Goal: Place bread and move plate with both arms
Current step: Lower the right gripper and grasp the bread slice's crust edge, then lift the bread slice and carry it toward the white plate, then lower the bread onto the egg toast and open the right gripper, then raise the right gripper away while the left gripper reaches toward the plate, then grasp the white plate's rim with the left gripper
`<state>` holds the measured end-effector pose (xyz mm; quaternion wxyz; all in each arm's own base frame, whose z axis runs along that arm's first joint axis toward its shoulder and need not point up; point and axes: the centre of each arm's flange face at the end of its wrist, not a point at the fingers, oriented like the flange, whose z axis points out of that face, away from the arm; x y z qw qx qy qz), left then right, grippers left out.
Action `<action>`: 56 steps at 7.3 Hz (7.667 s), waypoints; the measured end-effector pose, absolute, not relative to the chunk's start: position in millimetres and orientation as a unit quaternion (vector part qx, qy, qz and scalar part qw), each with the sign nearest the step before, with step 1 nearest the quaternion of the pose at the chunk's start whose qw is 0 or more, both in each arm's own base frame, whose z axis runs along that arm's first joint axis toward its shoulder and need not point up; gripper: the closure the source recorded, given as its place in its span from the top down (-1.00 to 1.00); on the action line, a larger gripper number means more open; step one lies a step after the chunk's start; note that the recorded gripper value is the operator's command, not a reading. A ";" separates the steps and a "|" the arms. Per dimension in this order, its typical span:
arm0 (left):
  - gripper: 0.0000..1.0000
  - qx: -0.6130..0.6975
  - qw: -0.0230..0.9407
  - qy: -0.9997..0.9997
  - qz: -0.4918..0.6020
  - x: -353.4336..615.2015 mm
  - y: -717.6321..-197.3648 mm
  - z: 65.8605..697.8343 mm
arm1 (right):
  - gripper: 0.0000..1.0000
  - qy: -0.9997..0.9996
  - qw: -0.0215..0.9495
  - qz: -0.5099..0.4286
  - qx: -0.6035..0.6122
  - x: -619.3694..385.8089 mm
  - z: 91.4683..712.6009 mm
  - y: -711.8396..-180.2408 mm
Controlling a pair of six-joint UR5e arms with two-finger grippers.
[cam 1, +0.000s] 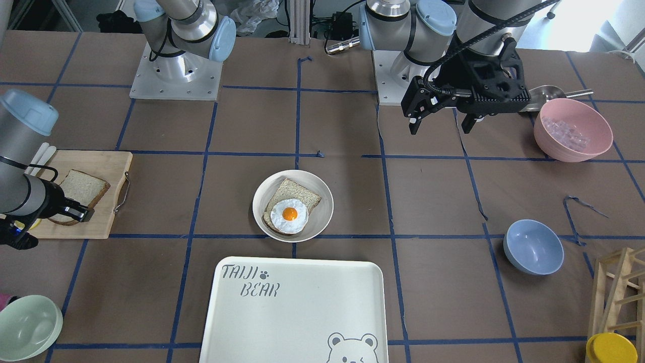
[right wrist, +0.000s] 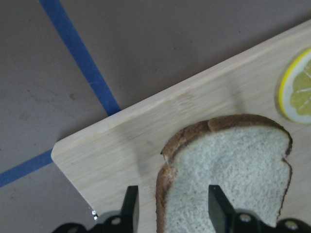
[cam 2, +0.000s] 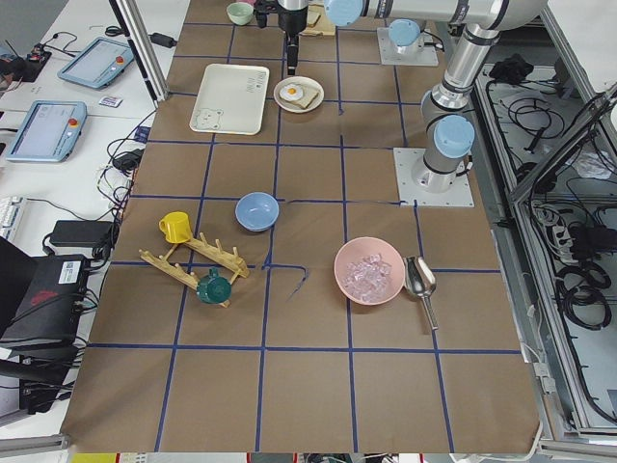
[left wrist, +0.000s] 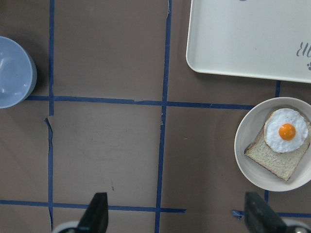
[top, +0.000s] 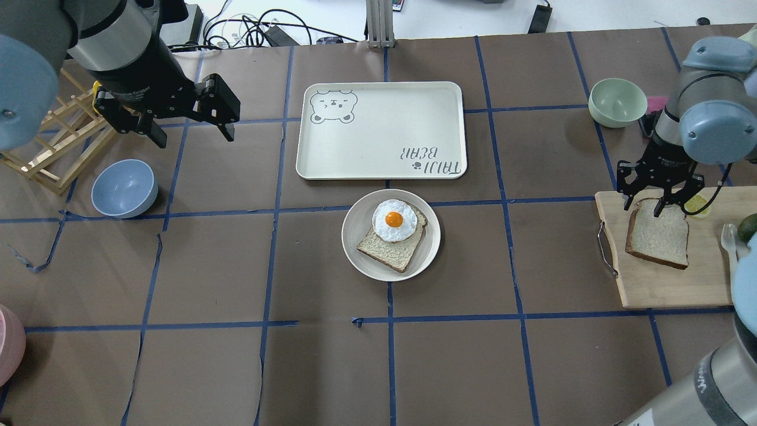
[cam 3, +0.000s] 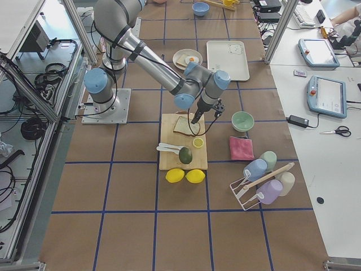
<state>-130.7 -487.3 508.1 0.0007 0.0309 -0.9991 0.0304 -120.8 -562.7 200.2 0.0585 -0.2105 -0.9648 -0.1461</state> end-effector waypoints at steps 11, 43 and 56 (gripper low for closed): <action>1.00 0.047 0.005 -0.997 0.059 -116.1 -476.6 541.2 | -1.00 -0.967 0.033 -0.147 -0.207 -116.9 224.9 -567.8; 1.00 0.035 -0.007 -0.999 -0.026 -122.7 -517.5 503.5 | 1.00 -0.999 0.003 -0.045 -0.029 191.2 436.8 -531.4; 0.66 0.109 0.080 -0.991 -0.016 -230.1 -458.7 223.8 | 1.00 -0.999 0.030 -0.005 -0.031 151.5 484.7 -511.8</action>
